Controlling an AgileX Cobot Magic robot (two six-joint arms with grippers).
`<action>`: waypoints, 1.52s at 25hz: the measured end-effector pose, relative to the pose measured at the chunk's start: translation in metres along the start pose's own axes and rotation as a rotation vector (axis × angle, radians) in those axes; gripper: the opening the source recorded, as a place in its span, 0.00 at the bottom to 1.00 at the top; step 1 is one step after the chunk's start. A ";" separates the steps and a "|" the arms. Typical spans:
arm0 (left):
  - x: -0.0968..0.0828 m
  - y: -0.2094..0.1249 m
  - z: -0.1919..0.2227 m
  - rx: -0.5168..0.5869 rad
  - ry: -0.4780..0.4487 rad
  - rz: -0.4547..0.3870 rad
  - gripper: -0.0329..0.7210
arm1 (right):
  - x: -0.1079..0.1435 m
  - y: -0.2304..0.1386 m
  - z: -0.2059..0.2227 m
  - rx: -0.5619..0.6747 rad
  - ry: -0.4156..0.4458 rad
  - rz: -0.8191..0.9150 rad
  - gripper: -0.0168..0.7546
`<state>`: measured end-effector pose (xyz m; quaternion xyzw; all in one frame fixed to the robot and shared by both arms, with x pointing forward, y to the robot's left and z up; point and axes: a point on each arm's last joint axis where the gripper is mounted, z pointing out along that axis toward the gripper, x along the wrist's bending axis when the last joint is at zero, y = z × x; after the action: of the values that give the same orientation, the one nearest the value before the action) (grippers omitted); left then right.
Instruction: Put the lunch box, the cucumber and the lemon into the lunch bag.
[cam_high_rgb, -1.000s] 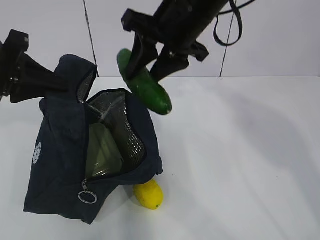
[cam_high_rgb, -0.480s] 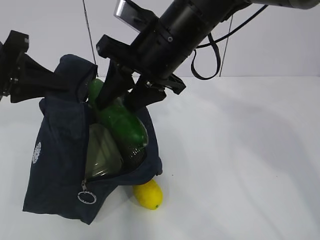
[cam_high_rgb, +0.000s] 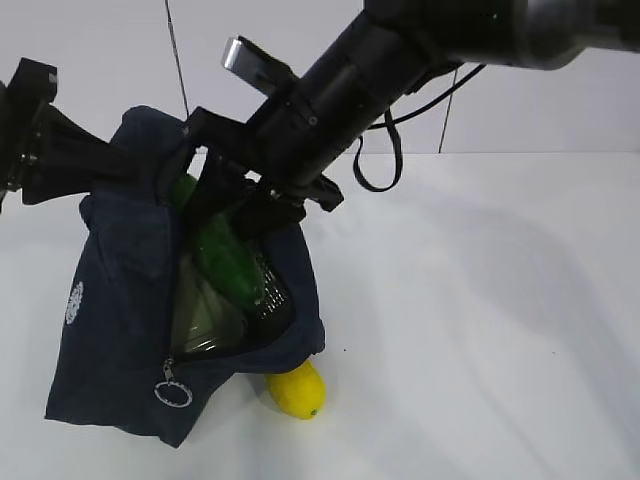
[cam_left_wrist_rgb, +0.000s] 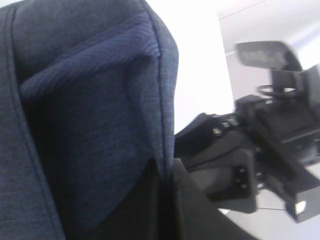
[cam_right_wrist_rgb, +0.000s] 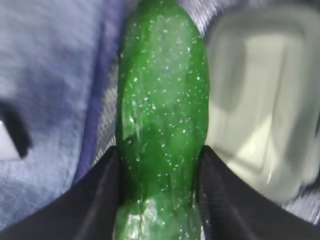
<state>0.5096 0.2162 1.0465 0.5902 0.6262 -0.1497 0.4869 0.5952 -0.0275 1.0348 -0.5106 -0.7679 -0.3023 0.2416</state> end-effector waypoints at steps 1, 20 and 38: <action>0.000 0.000 0.000 -0.001 -0.004 -0.003 0.03 | -0.003 0.001 0.006 0.005 0.015 -0.012 0.47; -0.001 -0.001 0.001 0.012 -0.020 -0.009 0.03 | -0.006 0.008 0.020 -0.043 0.109 -0.224 0.57; -0.004 0.000 0.001 -0.001 -0.050 -0.034 0.03 | -0.013 0.011 0.020 -0.077 0.013 -0.557 0.60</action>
<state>0.5098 0.2135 1.0490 0.5756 0.6237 -0.1724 0.5000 0.6090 -0.0181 1.0145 -0.2868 -0.8651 -0.3890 0.1345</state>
